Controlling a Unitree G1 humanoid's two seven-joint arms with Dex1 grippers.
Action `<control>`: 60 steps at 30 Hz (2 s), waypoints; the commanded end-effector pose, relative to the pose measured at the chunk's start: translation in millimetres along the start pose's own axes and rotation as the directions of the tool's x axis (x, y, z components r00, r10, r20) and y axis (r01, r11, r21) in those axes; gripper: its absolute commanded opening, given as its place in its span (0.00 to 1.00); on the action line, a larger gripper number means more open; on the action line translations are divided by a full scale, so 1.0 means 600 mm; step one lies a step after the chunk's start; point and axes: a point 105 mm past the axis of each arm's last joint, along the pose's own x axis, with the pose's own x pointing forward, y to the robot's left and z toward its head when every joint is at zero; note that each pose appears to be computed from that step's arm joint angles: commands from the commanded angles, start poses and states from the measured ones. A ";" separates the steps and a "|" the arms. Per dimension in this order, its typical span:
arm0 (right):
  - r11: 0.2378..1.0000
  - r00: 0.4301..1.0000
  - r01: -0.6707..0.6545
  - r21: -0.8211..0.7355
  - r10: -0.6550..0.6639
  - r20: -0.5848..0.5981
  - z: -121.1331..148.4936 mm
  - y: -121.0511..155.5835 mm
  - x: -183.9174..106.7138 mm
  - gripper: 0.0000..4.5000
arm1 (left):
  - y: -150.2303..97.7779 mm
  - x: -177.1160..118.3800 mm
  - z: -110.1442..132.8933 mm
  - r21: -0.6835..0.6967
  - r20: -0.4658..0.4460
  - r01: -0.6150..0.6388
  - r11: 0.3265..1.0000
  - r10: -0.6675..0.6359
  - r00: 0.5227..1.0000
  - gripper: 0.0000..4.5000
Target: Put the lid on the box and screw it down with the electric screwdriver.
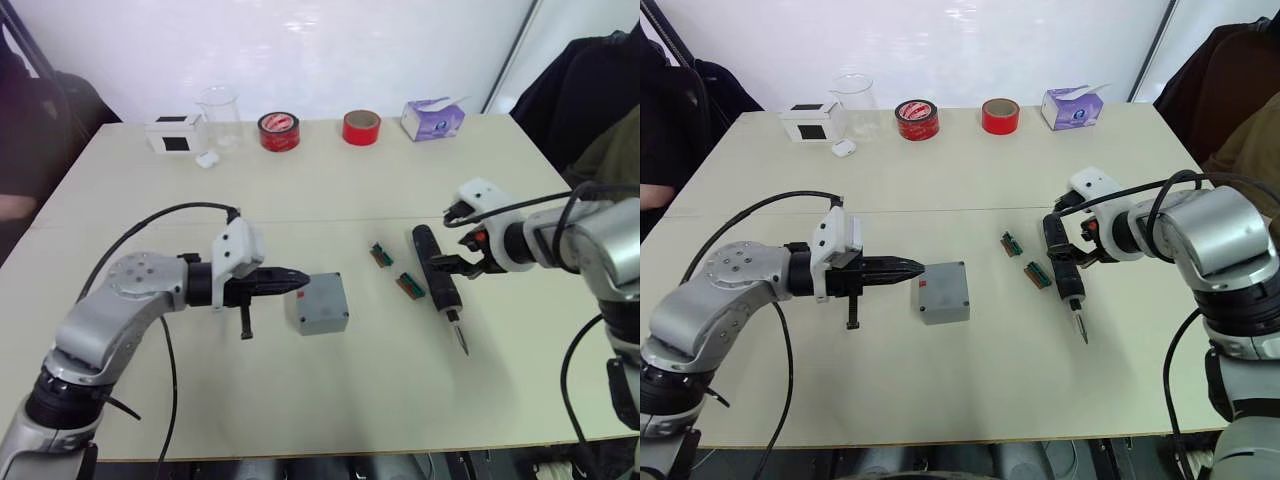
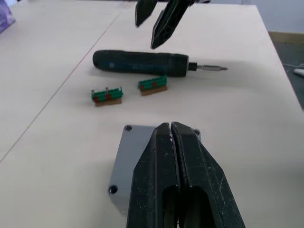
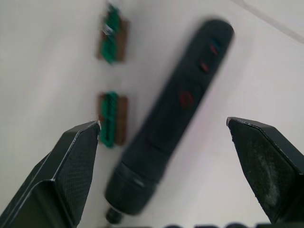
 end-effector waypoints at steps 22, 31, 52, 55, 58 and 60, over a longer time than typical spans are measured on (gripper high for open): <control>0.987 0.946 0.105 0.120 -0.062 -0.319 -0.027 -0.052 0.093 0.76 | -0.004 0.015 0.005 0.017 0.052 -0.094 0.995 0.093 0.994 0.00; 0.989 0.951 0.099 0.111 -0.061 -0.303 -0.007 -0.045 0.090 0.37 | -0.003 0.010 0.003 0.020 0.045 -0.125 0.992 0.124 0.991 0.00; 0.910 0.462 -0.147 -0.387 0.409 0.787 0.227 0.149 -0.151 0.37 | 0.015 -0.024 -0.025 0.003 -0.080 -0.061 0.998 0.061 0.995 0.00; 0.899 0.349 -0.145 -0.413 0.437 0.829 0.224 0.173 -0.162 0.37 | 0.015 -0.026 -0.027 -0.004 -0.092 -0.045 0.999 0.044 0.995 0.00; 0.880 0.289 -0.169 -0.444 0.475 0.831 0.213 0.195 -0.158 0.37 | 0.014 -0.025 -0.028 -0.013 -0.096 -0.027 1.000 0.026 0.995 0.00; 0.859 0.249 -0.200 -0.472 0.511 0.823 0.203 0.211 -0.156 0.37 | 0.014 -0.022 -0.029 -0.019 -0.100 -0.018 1.000 0.016 0.995 0.00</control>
